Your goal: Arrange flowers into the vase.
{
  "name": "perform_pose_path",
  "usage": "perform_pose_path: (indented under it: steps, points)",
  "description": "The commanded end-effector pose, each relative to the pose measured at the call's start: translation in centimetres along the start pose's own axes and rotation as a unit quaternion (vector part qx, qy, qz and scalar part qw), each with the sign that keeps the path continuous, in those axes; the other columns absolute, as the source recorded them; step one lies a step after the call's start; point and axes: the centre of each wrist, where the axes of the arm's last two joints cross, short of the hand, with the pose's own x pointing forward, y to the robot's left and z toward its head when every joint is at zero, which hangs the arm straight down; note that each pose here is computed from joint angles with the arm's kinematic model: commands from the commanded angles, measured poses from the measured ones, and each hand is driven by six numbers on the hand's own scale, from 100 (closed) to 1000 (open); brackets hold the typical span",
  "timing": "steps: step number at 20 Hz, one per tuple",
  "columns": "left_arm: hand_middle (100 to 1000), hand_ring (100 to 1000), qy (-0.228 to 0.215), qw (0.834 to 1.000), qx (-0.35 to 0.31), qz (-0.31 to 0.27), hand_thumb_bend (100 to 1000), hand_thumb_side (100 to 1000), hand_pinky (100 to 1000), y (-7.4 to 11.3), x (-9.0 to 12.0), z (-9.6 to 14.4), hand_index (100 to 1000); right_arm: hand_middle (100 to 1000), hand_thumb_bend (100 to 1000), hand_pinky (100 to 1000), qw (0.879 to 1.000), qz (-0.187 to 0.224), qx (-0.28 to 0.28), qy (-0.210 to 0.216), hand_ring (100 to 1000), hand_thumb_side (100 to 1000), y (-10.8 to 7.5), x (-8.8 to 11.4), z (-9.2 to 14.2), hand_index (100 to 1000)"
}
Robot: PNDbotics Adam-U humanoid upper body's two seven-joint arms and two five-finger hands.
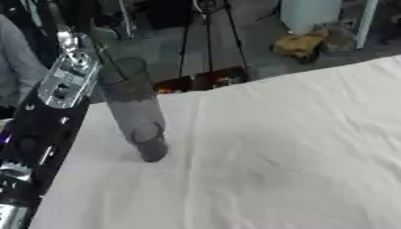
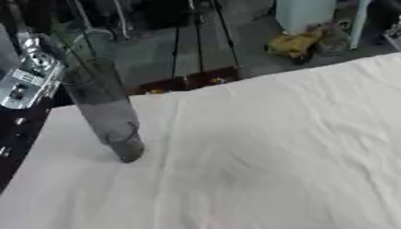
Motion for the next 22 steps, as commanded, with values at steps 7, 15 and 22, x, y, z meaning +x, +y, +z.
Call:
perform_pose_path:
  steps: [7,15,22]
  points:
    - [405,402,0.007,0.999,-0.018,-0.045,100,779,270,1.0,0.3,-0.9,300,865,292,819,1.0,0.003,-0.022,-0.005,905,1000,-1.1,0.4,-0.2,849]
    - [443,435,0.021,0.996,-0.038,-0.08,100,771,288,1.0,-0.3,-0.7,358,864,293,819,1.0,0.001,-0.027,-0.002,904,1000,-1.1,0.3,-0.1,848]
    - [521,495,0.036,0.992,-0.06,-0.103,100,784,324,1.1,-0.7,-0.5,457,864,293,818,1.0,-0.002,-0.031,0.001,904,1000,-1.0,0.3,0.1,848]
